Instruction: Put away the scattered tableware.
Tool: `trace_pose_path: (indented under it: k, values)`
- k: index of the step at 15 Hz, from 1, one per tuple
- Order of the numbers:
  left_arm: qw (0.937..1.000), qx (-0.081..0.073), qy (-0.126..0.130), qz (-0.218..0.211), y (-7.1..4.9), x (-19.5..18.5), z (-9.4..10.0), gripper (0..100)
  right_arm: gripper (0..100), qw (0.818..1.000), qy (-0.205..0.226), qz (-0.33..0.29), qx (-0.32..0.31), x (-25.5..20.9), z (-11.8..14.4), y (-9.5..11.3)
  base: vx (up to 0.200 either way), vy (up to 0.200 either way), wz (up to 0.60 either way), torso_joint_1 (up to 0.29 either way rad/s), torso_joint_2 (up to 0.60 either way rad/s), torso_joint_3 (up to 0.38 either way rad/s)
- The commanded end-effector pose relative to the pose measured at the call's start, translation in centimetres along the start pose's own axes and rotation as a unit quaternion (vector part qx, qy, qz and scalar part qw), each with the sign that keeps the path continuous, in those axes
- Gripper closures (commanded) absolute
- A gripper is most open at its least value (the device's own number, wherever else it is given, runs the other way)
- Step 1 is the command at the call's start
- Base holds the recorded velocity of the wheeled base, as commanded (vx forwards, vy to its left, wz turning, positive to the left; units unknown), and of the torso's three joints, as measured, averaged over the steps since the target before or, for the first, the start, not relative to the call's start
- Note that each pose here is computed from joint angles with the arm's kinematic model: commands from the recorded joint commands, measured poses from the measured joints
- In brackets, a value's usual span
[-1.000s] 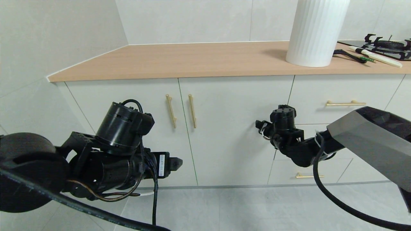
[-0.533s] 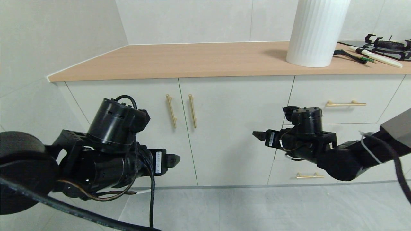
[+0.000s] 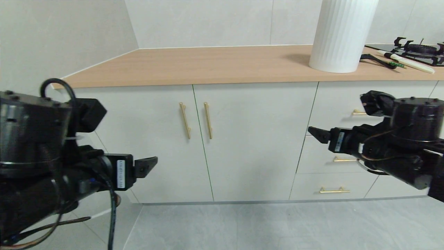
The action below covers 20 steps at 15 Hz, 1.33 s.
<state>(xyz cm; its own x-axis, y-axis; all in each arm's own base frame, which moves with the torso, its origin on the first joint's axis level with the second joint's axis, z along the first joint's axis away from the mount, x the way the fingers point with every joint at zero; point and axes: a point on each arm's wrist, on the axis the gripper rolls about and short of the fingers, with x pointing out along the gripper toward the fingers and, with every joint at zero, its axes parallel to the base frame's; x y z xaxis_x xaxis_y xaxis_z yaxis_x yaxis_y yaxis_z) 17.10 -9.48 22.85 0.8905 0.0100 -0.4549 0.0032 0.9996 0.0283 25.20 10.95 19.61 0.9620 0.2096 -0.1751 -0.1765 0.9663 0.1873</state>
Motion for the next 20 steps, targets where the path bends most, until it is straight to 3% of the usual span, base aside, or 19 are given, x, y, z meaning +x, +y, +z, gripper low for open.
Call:
trace_pose_path:
  k: [1, 2, 3, 4, 5, 8, 9, 11, 13, 14, 16, 18, 20]
  values:
    - [0.9973, -0.010, -0.067, 0.029, 4.3, -5.1, -1.2, 0, 0, 0.998, -0.055, -0.021, -0.020, -8.5, 0.4, -2.4, 0.000, 0.000, 0.00, 0.000, 0.00, 0.000]
    - [0.9946, -0.010, -0.095, 0.040, 6.0, -7.2, -2.4, 0, 0, 0.996, -0.073, -0.030, -0.034, -11.4, -0.2, -3.4, 0.000, 0.000, 0.00, 0.000, 0.00, 0.000]
    - [0.9912, 0.001, -0.119, 0.057, 7.4, -9.0, -3.8, 0, 0, 0.995, -0.092, -0.035, -0.035, -13.7, -0.8, -4.1, 0.000, 0.000, 0.00, 0.000, 0.00, 0.000]
    - [0.9889, 0.010, -0.131, 0.069, 8.1, -9.9, -4.7, 0, 0, 0.993, -0.104, -0.038, -0.035, -14.7, -1.0, -4.5, 0.000, 0.000, 0.00, 0.000, 0.00, 0.000]
    - [0.9802, 0.029, -0.169, 0.100, 9.5, -12.2, -6.7, 0, 0, 0.989, -0.133, -0.057, -0.042, -17.4, -1.9, -5.4, 0.000, 0.000, 0.00, 0.000, 0.00, 0.000]
    - [0.9616, -0.009, -0.241, 0.130, 10.8, -15.7, -8.6, 0, 0, 0.976, -0.176, -0.110, -0.071, -21.8, -3.3, -6.7, 0.000, 0.000, 0.00, 0.000, 0.00, 0.000]
    - [0.9508, -0.026, -0.272, 0.146, 11.1, -17.1, -9.7, 0, 0, 0.970, -0.197, -0.116, -0.081, -24.5, -4.2, -6.8, 0.000, 0.000, 0.00, 0.000, 0.00, 0.000]
    - [0.9342, -0.046, -0.306, 0.177, 11.2, -18.5, -11.5, 0, 0, 0.966, -0.208, -0.119, -0.094, -27.7, -5.4, -7.0, 0.000, 0.000, 0.00, 0.000, 0.00, 0.000]
    - [0.9174, -0.058, -0.332, 0.212, 10.9, -19.3, -13.5, 0, 0, 0.964, -0.218, -0.124, -0.092, -29.9, -6.3, -7.1, 0.000, 0.000, 0.00, 0.000, 0.00, 0.000]
    - [0.9119, -0.061, -0.342, 0.219, 10.9, -19.6, -14.4, 0, 0, 0.962, -0.224, -0.125, -0.092, -30.5, -6.6, -7.1, 0.000, 0.000, 0.00, 0.000, 0.00, 0.000]
    - [0.9077, -0.063, -0.340, 0.238, 10.6, -19.3, -15.6, 0, 0, 0.958, -0.227, -0.153, -0.090, -30.7, -7.0, -7.0, 0.000, 0.000, 0.00, 0.000, 0.00, 0.000]
    - [0.9098, -0.060, -0.327, 0.249, 10.3, -17.8, -17.5, 0, 0, 0.955, -0.215, -0.186, -0.085, -30.2, -7.7, -7.2, 0.000, 0.000, 0.00, 0.000, 0.00, 0.000]
    - [0.9110, -0.067, -0.317, 0.255, 10.3, -16.9, -17.9, 0, 0, 0.952, -0.211, -0.205, -0.084, -30.0, -8.0, -7.1, 0.000, 0.000, 0.00, 0.000, 0.00, 0.000]
